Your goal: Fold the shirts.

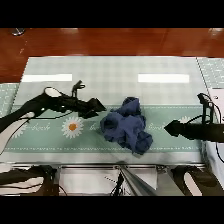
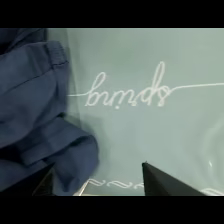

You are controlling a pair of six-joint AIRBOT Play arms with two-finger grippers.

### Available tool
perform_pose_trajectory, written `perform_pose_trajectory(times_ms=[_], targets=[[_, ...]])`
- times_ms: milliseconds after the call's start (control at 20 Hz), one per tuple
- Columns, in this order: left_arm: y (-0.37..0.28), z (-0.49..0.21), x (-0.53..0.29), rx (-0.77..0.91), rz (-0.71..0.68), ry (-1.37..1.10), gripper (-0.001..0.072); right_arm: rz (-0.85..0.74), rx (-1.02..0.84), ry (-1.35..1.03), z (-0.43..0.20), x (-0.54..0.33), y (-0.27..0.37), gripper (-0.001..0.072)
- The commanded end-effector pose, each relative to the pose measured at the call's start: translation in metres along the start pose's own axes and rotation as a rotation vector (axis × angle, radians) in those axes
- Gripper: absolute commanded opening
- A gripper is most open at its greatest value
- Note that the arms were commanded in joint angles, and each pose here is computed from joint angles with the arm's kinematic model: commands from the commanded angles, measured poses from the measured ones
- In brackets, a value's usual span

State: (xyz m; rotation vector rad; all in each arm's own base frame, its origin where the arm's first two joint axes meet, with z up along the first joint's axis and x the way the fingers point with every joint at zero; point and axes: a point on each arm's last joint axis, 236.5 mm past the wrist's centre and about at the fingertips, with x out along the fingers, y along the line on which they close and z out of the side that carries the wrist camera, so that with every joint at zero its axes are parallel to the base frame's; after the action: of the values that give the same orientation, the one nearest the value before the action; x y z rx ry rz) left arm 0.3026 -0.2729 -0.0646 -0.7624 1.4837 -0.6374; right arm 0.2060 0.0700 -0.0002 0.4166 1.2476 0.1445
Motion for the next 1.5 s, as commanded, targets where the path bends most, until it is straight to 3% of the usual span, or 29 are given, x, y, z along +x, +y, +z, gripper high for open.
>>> perform_pose_trajectory(times_ms=[0,50,100,150,200,400,800,1450], targets=[[-0.013,-0.02,0.034,0.006,-0.054,0.116,0.0699,0.047,0.02,-0.024,0.004,0.006,0.015,0.0623],[-0.016,-0.024,0.037,0.034,-0.06,0.134,0.0676,0.046,0.023,-0.02,0.004,0.007,0.014,0.0623],[-0.02,-0.027,0.037,0.079,-0.071,0.149,0.0492,0.042,0.024,-0.002,0.002,0.01,0.013,0.0623],[-0.025,-0.031,0.034,0.129,-0.091,0.169,0.0087,0.037,0.027,0.022,0.0,0.014,0.011,0.0622],[-0.03,-0.032,0.031,0.166,-0.108,0.181,0.0026,0.037,0.027,0.05,-0.003,0.02,0.01,0.0623],[-0.034,-0.026,0.021,0.172,-0.132,0.184,0.0026,0.133,0.033,0.174,-0.013,0.041,0.028,0.0623],[-0.033,-0.024,0.019,0.169,-0.133,0.178,0.0026,0.106,0.024,0.469,-0.054,0.078,0.006,0.0622],[-0.034,-0.024,0.021,0.172,-0.132,0.175,0.0026,0.261,0.106,0.513,-0.053,0.108,0.034,0.062]])
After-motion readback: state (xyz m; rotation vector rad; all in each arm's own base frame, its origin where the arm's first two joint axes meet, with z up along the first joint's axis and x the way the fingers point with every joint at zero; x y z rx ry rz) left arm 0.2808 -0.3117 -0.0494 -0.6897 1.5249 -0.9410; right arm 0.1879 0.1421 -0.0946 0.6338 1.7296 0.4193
